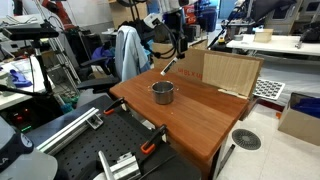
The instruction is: Put the marker in the pot onto the table
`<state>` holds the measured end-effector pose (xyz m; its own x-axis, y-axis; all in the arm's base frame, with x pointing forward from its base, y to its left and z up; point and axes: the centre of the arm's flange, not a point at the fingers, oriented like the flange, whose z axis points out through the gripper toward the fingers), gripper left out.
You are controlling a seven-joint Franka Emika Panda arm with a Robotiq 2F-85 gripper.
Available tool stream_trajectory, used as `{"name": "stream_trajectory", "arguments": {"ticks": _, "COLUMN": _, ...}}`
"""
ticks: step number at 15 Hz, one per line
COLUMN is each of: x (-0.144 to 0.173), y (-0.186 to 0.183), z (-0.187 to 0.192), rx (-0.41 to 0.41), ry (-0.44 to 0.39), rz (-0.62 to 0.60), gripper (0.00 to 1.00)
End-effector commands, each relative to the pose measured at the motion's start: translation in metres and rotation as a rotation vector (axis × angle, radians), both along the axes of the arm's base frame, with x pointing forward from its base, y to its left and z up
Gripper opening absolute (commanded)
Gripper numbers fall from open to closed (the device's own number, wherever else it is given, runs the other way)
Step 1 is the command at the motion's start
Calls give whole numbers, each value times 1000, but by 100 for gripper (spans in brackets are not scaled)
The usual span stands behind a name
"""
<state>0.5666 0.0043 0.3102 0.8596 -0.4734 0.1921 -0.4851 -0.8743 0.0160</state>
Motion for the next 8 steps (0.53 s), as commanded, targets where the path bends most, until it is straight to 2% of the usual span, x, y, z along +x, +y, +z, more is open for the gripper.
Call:
{"name": "stream_trajectory", "arguments": {"ticks": 1, "x": 3, "y": -32, "z": 21, "rx": 37, "ry": -3, "rz": 32, "gripper": 5}}
{"name": "stream_trajectory", "arguments": {"ticks": 4, "x": 14, "y": -69, "z": 17, "rx": 28, "ry": 20, "rz": 20, "gripper": 5}}
{"name": "stream_trajectory", "arguments": {"ticks": 8, "x": 26, "y": -107, "z": -13, "rx": -26, "ry": 88, "rz": -23, "gripper": 5}}
